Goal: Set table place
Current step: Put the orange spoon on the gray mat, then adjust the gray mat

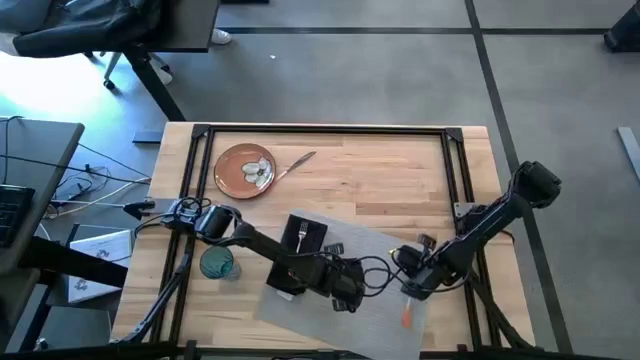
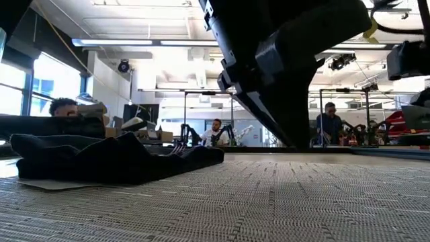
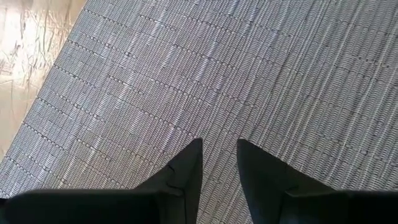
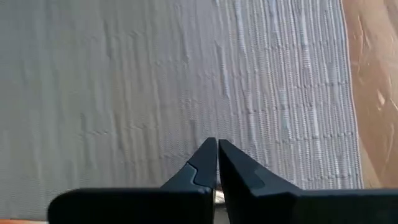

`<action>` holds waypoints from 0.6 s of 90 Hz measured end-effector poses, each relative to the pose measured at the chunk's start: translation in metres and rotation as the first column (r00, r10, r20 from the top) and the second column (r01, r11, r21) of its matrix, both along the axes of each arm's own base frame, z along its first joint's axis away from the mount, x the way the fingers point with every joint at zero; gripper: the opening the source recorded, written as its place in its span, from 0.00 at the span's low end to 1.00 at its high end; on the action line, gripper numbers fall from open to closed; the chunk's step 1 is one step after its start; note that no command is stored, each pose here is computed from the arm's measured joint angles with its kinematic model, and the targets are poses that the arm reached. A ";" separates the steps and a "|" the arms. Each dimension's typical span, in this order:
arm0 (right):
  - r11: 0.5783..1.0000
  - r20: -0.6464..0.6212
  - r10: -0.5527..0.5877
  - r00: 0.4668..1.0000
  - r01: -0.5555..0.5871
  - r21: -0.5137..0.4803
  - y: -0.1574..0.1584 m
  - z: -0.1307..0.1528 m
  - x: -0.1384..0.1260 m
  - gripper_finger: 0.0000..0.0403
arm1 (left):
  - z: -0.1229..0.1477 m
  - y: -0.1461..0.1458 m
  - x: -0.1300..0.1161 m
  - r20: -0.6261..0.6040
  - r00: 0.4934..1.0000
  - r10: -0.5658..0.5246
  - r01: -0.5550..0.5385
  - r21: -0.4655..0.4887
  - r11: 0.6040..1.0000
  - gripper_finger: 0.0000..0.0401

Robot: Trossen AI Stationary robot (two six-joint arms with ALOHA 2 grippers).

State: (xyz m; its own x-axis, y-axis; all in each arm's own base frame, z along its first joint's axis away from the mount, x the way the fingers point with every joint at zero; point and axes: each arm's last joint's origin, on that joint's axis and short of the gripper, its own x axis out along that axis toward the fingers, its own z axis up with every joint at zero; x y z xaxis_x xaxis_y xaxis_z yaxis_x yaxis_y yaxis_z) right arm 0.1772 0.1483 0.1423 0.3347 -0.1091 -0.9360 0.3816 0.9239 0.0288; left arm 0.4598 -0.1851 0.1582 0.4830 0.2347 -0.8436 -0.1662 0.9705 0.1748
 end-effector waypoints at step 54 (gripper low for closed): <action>0.994 -0.019 0.010 1.000 -0.012 -0.109 -0.021 -0.018 0.028 0.00 | -0.025 0.007 -0.018 -0.119 0.990 0.071 -0.068 0.036 0.997 0.21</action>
